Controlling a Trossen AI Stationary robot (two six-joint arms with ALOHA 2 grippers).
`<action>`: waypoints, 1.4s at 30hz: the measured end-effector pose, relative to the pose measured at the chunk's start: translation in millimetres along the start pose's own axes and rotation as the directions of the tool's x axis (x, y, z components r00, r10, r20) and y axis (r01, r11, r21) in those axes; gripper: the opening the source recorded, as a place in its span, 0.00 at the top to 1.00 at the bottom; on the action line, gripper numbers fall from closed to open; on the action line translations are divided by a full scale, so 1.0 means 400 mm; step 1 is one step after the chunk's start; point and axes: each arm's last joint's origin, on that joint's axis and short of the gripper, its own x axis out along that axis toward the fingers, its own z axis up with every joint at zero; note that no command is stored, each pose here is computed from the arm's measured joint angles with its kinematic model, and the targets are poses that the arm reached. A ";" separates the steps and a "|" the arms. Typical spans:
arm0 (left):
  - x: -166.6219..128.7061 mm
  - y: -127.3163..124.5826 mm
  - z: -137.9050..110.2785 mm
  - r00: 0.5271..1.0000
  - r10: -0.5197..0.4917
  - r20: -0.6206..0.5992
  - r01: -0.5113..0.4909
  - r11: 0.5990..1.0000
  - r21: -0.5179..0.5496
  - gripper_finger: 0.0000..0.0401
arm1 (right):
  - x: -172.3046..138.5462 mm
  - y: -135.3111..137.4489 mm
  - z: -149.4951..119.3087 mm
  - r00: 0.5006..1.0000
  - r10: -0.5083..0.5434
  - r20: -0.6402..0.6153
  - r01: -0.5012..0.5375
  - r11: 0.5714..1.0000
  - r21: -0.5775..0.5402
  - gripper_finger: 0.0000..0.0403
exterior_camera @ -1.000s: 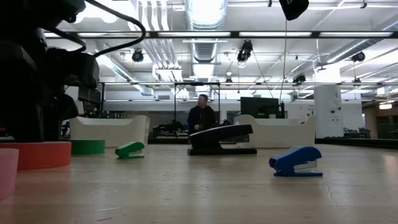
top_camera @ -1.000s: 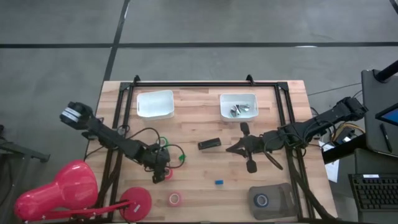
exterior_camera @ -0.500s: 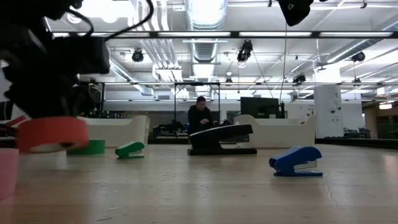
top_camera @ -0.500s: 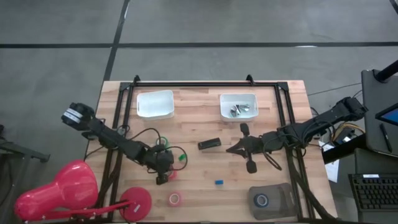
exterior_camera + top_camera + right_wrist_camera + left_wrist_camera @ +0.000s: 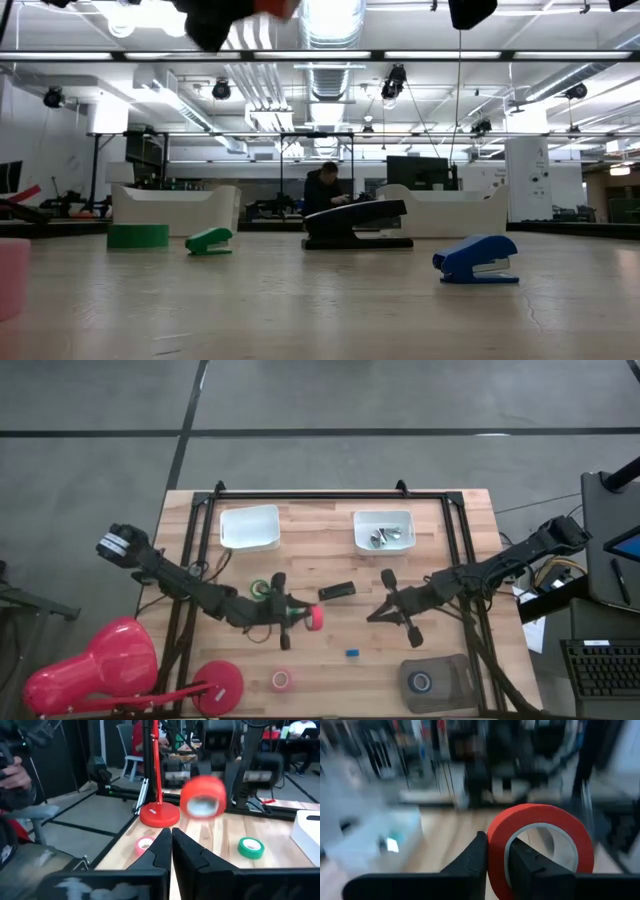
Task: Pick and place Stapler, Stapler remover, tape
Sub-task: Put the red tape into the black bin
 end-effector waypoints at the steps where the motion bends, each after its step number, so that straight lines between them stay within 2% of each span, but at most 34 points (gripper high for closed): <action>1: 0.002 0.003 0.011 0.999 0.005 0.040 -0.005 1.000 0.005 0.89 | 0.000 0.000 0.000 1.000 -0.004 0.002 0.004 1.000 0.010 0.97; 7: 0.024 0.021 0.023 0.995 0.042 0.088 -0.043 0.999 0.017 0.86 | 0.001 0.001 0.009 0.999 -0.009 0.050 0.008 1.000 0.025 0.87; 15: 0.081 0.015 0.048 0.990 0.074 0.117 -0.078 0.997 0.029 0.85 | 0.064 0.000 -0.022 0.992 -0.010 0.128 0.008 1.000 0.017 0.62; 19: 0.095 0.004 0.063 0.989 0.070 0.131 -0.080 0.994 0.075 0.86 | 0.085 -0.004 -0.009 0.984 -0.025 0.175 0.022 1.000 0.020 0.51; 22: 0.097 0.001 0.078 0.986 0.070 0.150 -0.080 0.995 0.065 0.86 | 0.083 -0.005 -0.003 0.983 -0.041 0.179 0.037 0.999 0.023 0.46; 32: 0.127 -0.012 0.076 0.977 0.056 0.204 -0.063 0.998 0.027 0.85 | 0.106 -0.011 -0.019 0.979 -0.072 0.190 0.065 0.997 0.042 0.40; 36: 0.150 -0.024 0.073 0.978 0.058 0.201 -0.068 0.997 0.043 0.85 | 0.120 -0.016 -0.024 0.978 -0.099 0.182 0.093 0.995 0.043 0.41; 42: 0.171 -0.035 0.069 0.979 0.066 0.194 -0.080 0.994 0.069 0.84 | 0.137 -0.014 -0.025 0.981 -0.086 0.173 0.084 0.996 0.021 0.44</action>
